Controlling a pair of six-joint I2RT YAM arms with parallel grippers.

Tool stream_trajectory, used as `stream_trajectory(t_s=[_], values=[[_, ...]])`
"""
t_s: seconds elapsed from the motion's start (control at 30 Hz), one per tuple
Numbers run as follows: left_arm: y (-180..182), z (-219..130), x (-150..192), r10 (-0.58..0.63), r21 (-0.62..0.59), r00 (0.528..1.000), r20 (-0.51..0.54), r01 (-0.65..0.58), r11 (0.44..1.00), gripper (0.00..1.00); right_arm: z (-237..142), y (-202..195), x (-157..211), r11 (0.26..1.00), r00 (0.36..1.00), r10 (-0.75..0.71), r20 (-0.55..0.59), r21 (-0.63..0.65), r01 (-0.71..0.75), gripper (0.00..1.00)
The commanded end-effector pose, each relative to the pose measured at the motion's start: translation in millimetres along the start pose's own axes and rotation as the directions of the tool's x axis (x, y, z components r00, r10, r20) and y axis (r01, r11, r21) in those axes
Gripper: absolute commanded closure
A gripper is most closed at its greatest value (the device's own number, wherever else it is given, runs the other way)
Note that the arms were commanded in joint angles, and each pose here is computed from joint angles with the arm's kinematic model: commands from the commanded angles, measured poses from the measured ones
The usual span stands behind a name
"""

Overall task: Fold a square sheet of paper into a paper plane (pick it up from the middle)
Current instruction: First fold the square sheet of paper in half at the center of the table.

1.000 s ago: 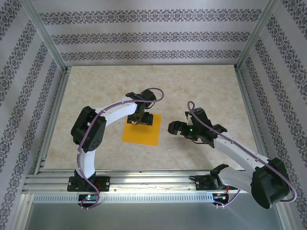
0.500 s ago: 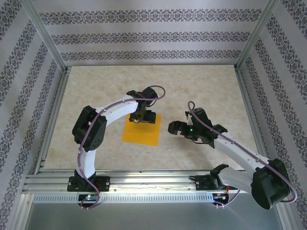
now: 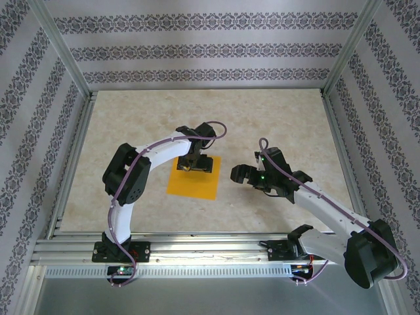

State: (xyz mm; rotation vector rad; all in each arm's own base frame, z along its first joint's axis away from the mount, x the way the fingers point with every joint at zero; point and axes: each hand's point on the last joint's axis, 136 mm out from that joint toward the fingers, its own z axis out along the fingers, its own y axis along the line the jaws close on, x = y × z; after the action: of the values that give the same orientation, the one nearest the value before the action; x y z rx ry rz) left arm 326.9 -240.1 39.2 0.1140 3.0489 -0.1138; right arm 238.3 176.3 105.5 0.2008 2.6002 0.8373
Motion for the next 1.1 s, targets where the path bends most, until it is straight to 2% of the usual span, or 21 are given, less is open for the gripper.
stream_trajectory(t_s=[0.0, 0.2, 0.57, 0.8, 1.07], values=[[3, 16, 17, 0.012, -0.017, 0.998, -0.065, -0.013, 1.0, 0.15, -2, -4, 4, 1.0, 1.0, 0.014, -0.007, 0.003, -0.014, 0.02], [2, 26, 22, 0.011, -0.013, 0.996, -0.084, -0.013, 1.0, 0.14, -2, -6, 6, 1.0, 1.0, 0.018, -0.01, 0.009, -0.018, 0.02], [13, 45, 33, 0.009, -0.088, 0.992, -0.125, -0.02, 0.996, 0.14, -2, -11, 11, 0.999, 0.999, 0.03, -0.013, 0.014, -0.03, 0.02], [4, 52, 36, 0.015, -0.028, 0.991, -0.134, -0.019, 0.999, 0.16, -2, -12, 10, 0.999, 0.999, 0.035, -0.008, 0.02, -0.035, 0.02], [4, 51, 37, 0.022, -0.02, 0.991, -0.131, -0.025, 0.999, 0.19, -2, -11, 10, 0.999, 0.999, 0.037, -0.007, 0.015, -0.037, 0.02]])
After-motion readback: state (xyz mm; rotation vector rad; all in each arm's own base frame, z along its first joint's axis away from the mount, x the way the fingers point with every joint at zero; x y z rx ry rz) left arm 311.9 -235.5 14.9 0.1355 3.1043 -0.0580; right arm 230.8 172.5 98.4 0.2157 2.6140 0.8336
